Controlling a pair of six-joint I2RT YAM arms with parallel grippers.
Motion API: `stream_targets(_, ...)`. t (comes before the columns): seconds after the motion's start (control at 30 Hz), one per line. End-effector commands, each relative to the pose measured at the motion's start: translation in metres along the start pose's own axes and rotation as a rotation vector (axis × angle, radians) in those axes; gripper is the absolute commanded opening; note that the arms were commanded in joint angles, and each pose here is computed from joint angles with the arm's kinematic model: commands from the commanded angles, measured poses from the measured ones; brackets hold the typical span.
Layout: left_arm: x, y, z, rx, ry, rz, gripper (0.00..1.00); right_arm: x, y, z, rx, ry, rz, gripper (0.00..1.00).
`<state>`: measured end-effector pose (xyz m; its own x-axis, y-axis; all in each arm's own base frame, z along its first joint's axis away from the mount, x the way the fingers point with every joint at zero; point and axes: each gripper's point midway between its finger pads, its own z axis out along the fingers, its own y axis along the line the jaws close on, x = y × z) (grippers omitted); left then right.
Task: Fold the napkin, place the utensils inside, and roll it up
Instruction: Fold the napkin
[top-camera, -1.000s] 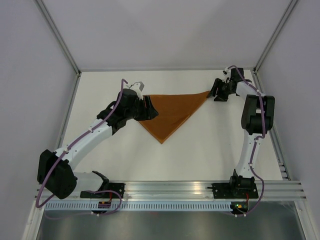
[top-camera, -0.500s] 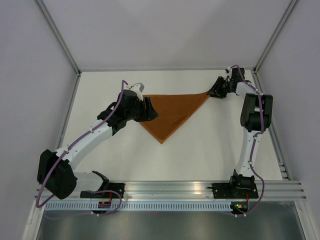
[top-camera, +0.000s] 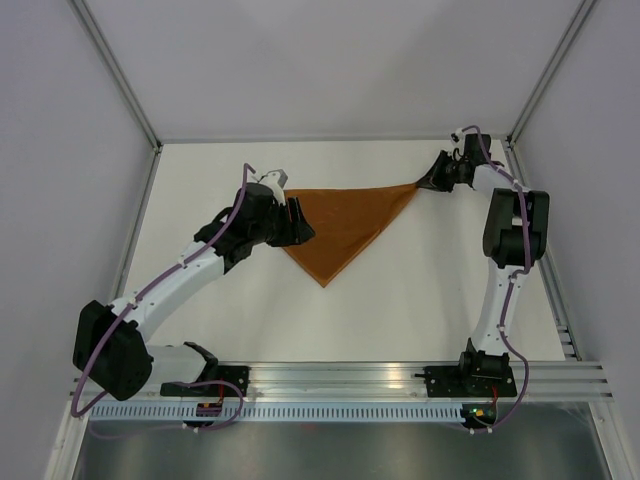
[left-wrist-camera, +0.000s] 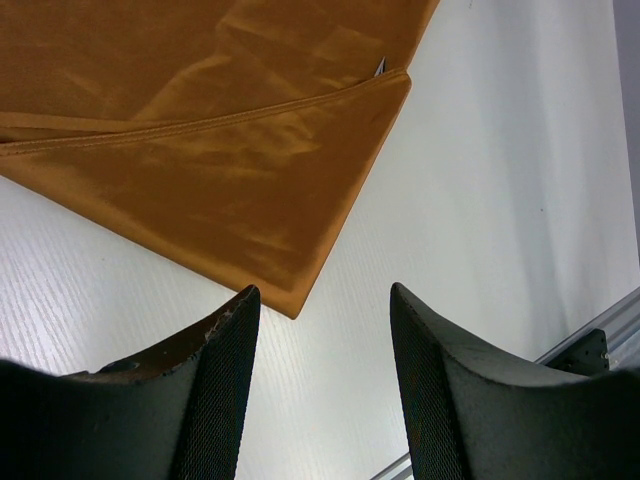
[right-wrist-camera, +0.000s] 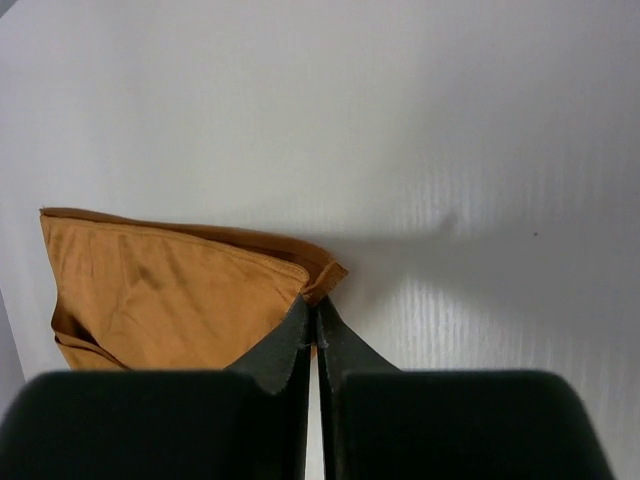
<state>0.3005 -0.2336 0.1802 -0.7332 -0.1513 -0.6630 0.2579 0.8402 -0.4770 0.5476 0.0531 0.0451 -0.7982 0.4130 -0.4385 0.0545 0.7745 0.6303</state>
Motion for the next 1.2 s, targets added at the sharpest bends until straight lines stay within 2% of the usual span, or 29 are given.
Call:
stream_targets(0.0,-0.013,-0.011,-0.008,0.03,-0.058,-0.026,0.59,-0.028,0.056,-0.036,-0.069,-0.111,-0.201,0.06)
stream_targets(0.13,-0.016,-0.011,-0.011,0.025,-0.072,-0.036,0.59,-0.006,0.077,-0.043,-0.072,-0.095,-0.367,0.05)
stream_targets(0.37,-0.026,-0.012,-0.026,0.012,-0.131,-0.07,0.58,0.056,0.152,-0.052,-0.112,-0.054,-0.763,0.04)
stream_targets(0.57,-0.047,0.004,-0.058,-0.08,-0.265,-0.144,0.58,0.133,0.206,-0.057,-0.152,-0.005,-1.15,0.04)
stream_targets(0.67,-0.058,0.01,-0.086,-0.092,-0.351,-0.191,0.58,0.168,0.211,-0.053,-0.139,0.033,-1.309,0.04)
stream_targets(0.93,-0.071,0.01,-0.119,-0.091,-0.418,-0.215,0.58,0.241,0.215,-0.04,-0.161,0.147,-1.531,0.03)
stream_targets(1.17,-0.073,0.008,-0.126,-0.084,-0.425,-0.21,0.58,0.286,0.217,-0.03,-0.179,0.192,-1.613,0.01)
